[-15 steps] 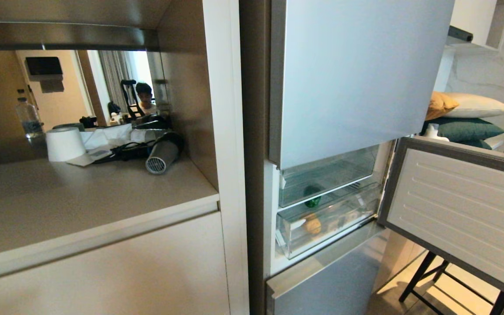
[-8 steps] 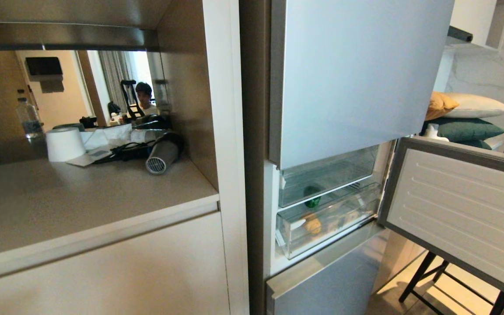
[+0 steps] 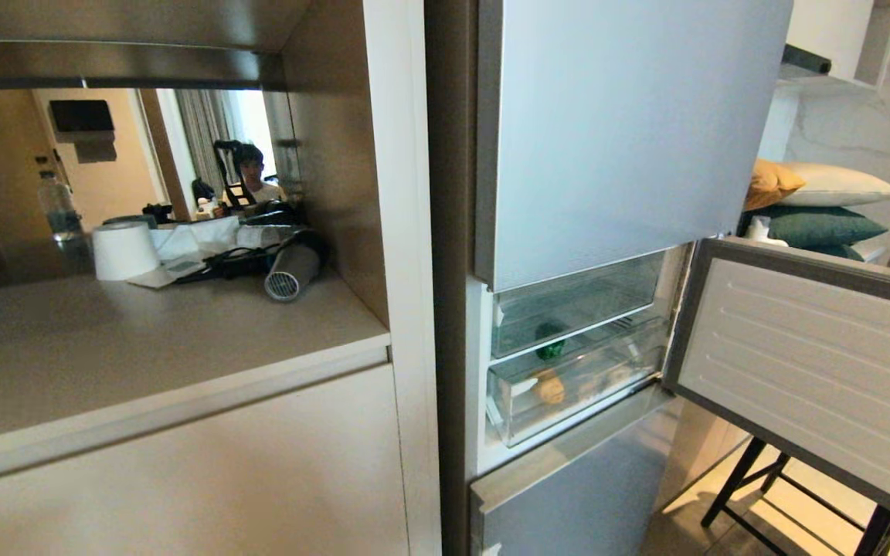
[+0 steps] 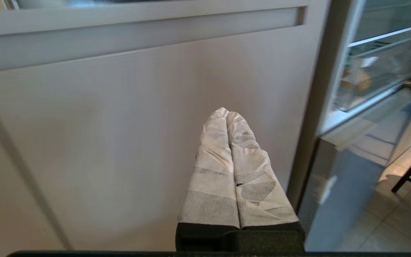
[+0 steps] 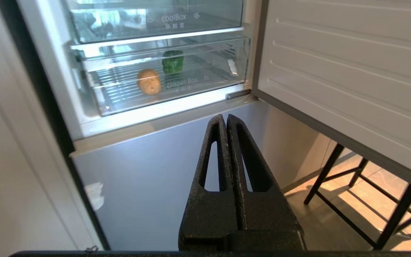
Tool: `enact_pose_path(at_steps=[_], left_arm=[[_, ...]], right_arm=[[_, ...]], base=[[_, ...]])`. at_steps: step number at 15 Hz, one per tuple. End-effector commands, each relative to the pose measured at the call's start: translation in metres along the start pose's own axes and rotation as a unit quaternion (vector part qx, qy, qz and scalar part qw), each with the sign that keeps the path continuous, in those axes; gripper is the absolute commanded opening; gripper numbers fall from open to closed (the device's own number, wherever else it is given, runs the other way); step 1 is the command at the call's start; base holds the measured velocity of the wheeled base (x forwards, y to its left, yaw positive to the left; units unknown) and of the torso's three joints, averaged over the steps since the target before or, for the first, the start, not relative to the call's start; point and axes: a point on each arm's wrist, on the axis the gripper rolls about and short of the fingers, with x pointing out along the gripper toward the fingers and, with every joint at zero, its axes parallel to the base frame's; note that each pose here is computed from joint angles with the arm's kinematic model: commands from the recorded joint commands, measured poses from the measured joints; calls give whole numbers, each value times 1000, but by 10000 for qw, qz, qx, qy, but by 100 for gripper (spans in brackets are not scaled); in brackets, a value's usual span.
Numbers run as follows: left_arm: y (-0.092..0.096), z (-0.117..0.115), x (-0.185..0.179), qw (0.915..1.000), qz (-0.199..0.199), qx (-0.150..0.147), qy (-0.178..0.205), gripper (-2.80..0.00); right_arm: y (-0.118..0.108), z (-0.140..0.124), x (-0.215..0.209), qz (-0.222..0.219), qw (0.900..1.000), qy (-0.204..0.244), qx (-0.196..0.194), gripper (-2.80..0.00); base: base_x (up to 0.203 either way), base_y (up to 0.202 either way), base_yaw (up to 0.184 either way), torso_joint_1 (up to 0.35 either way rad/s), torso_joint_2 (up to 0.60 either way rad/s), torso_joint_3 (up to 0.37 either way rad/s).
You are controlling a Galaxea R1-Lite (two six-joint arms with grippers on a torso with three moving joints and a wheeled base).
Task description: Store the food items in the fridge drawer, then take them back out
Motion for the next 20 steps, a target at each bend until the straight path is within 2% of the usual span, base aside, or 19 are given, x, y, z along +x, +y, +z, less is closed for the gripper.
enact_pose_path(at_steps=[1, 7, 20], left_arm=[[0, -3, 1, 10000, 2, -4, 46, -280], [0, -3, 1, 10000, 2, -4, 45, -280], [0, -3, 1, 10000, 2, -4, 46, -280]], right_arm=[[0, 0, 0, 11, 10000, 12, -2, -280], [0, 0, 0, 2, 10000, 20, 29, -280], [0, 0, 0, -5, 10000, 20, 44, -280]], base=[[-139, 0, -2, -23, -9, 7], [-11, 0, 0, -9, 10, 7], [0, 0, 0, -139, 354, 209]])
